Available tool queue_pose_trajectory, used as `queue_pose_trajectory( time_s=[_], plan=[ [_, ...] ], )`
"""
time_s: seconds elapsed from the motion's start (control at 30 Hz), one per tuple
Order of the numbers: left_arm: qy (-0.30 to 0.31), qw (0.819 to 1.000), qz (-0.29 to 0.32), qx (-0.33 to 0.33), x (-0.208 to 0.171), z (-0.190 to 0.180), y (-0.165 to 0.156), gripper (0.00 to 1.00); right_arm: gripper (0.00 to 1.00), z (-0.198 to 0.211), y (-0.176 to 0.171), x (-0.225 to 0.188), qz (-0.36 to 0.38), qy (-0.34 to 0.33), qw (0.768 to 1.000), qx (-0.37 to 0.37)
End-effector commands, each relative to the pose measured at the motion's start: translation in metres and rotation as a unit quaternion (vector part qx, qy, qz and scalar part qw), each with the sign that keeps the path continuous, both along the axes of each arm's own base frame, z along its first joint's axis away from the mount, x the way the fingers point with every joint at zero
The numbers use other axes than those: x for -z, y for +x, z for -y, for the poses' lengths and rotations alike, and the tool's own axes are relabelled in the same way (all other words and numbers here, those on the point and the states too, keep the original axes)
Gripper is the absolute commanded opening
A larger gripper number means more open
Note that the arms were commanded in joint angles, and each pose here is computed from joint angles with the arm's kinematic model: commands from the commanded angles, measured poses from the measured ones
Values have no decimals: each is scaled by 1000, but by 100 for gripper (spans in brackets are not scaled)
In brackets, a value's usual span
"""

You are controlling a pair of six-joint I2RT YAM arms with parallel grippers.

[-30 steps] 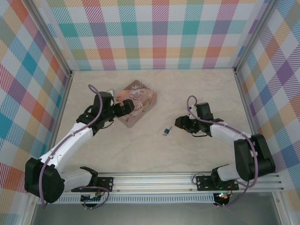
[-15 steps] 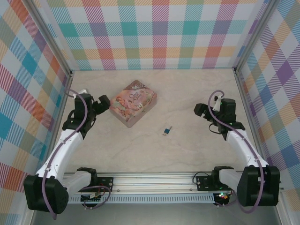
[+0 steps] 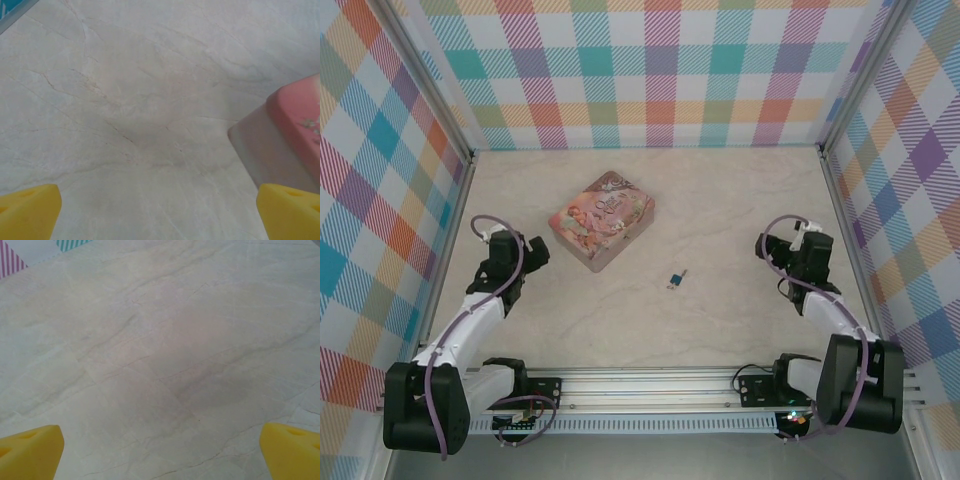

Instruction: Unlock the padlock with the key

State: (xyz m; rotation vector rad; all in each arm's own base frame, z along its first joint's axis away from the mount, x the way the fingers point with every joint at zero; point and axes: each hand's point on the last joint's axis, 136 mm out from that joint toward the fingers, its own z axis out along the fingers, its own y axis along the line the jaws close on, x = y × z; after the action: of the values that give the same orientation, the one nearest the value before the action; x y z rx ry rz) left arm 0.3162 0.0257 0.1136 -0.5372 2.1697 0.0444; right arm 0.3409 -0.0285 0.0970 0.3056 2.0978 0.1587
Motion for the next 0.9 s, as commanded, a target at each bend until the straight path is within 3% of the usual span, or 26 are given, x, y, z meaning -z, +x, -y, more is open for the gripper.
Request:
queue_pose_trajectory(
  time_s=[0.0,0.17,0.33,0.6,0.87],
  plan=[
    [25,999,48,5,-14,-6,12,100,100,0,18,-23,100,-40,994,-23],
    [36,996,75,20,-7,-4,19,100,100,-15,32,-24,104,-25,992,-71],
    [29,993,90,74,12,13,30,100,100,-28,32,-20,158,-6,982,-100],
    [39,982,141,121,2,27,50,100,100,-37,35,-17,146,-8,981,-127],
    [61,971,147,178,2,41,64,100,100,-51,39,-7,161,-31,975,-152]
  ],
)
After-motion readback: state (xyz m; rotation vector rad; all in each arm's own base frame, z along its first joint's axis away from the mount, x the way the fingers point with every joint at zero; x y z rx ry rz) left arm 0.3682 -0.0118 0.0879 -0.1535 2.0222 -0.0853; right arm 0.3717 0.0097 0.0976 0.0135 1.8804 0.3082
